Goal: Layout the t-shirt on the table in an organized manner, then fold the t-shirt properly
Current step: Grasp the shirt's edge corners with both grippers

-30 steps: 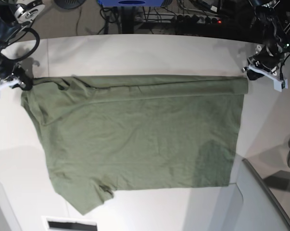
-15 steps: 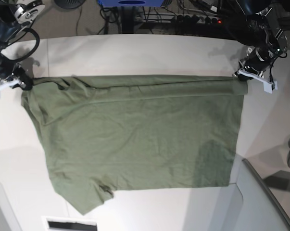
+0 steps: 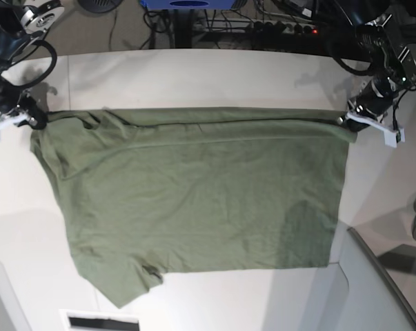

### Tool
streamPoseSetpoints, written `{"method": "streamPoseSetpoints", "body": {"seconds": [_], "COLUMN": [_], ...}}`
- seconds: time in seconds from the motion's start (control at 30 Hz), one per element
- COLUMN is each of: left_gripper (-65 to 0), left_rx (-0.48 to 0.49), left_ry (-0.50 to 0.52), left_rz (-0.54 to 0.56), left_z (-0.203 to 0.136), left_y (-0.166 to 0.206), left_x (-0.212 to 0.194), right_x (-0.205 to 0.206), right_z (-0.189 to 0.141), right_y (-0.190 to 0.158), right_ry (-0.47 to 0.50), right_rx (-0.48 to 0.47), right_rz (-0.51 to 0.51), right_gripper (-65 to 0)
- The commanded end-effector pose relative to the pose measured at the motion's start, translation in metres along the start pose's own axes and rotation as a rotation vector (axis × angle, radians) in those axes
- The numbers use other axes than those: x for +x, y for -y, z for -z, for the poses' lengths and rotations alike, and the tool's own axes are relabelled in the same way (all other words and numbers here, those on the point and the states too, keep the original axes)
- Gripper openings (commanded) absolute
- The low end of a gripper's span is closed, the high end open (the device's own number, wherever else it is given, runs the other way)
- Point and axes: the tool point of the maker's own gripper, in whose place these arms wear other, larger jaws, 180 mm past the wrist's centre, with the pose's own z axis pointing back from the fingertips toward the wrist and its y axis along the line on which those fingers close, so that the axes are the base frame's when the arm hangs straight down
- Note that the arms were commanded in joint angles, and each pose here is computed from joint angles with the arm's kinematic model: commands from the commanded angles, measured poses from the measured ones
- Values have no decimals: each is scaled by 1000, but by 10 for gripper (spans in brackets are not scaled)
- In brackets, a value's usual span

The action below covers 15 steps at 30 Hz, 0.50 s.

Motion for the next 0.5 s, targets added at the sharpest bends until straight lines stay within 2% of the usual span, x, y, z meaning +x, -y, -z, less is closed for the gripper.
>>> {"method": "streamPoseSetpoints", "body": {"seconds": [0.0,0.13,0.3,0.47], "left_gripper": [-650,-650,-650,-650], "left_rx": [-11,-32,-117,-168], "left_ry": [51,68,32,93], "left_rz": [5,-14,20,13], "left_z": [0,10,36,54], "left_y": [2,11,49,74], "left_x": [19,32,37,48], "right_x": [-22,-22,-23,-23], "right_z": [-2,-2,-2,-2], "right_y": [11,11,12,12], "right_ry": [-112,-112,-114,-115], "right_rx": [-58,-58,-59,-60], "right_rz": [-11,-11,-11,-11], "right_gripper": [-650,-650,-650,-650]}}
